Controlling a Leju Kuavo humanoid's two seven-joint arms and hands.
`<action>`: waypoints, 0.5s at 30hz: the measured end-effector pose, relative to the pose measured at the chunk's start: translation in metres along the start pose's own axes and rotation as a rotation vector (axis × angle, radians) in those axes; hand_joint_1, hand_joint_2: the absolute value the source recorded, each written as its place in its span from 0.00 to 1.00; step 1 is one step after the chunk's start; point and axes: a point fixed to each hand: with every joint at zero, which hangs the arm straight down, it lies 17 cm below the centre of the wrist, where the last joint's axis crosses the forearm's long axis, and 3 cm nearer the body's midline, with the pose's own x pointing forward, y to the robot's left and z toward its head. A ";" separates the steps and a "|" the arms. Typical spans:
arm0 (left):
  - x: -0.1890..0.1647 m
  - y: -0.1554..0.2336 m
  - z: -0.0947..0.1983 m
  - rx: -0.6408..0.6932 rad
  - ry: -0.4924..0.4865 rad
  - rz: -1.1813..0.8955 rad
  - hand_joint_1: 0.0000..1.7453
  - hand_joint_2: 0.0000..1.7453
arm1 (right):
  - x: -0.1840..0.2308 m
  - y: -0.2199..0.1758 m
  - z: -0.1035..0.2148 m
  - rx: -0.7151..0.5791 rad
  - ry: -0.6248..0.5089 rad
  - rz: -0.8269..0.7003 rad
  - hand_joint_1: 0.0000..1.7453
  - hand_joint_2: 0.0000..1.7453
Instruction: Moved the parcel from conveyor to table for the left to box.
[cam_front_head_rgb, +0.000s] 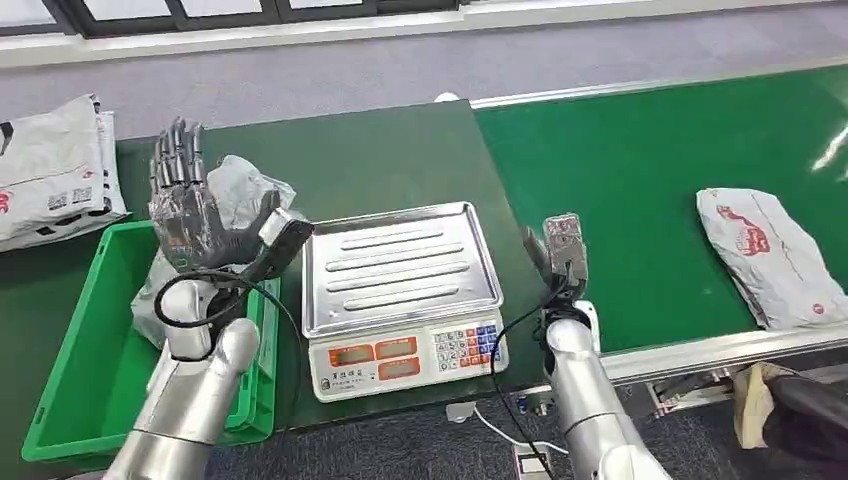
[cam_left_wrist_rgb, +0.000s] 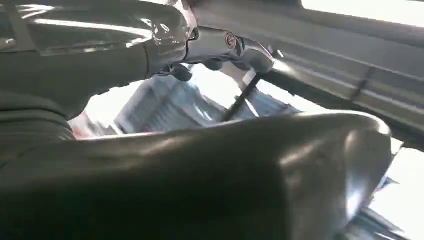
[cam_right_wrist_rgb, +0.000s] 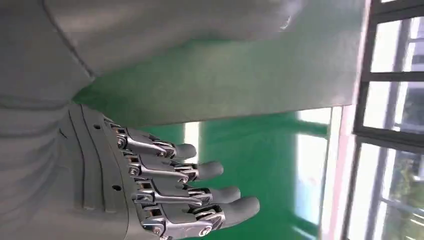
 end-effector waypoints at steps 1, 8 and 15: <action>0.005 -0.007 -0.003 -0.018 0.000 0.104 0.00 0.00 | 0.007 -0.001 -0.004 -0.006 -0.015 0.002 0.00 1.00; 0.030 -0.098 0.024 -0.340 0.205 0.912 0.00 1.00 | 0.053 0.020 -0.032 0.052 -0.097 -0.033 0.00 1.00; 0.035 -0.142 0.069 -0.479 0.292 1.049 0.00 1.00 | 0.085 0.062 -0.052 0.146 -0.133 -0.038 0.00 1.00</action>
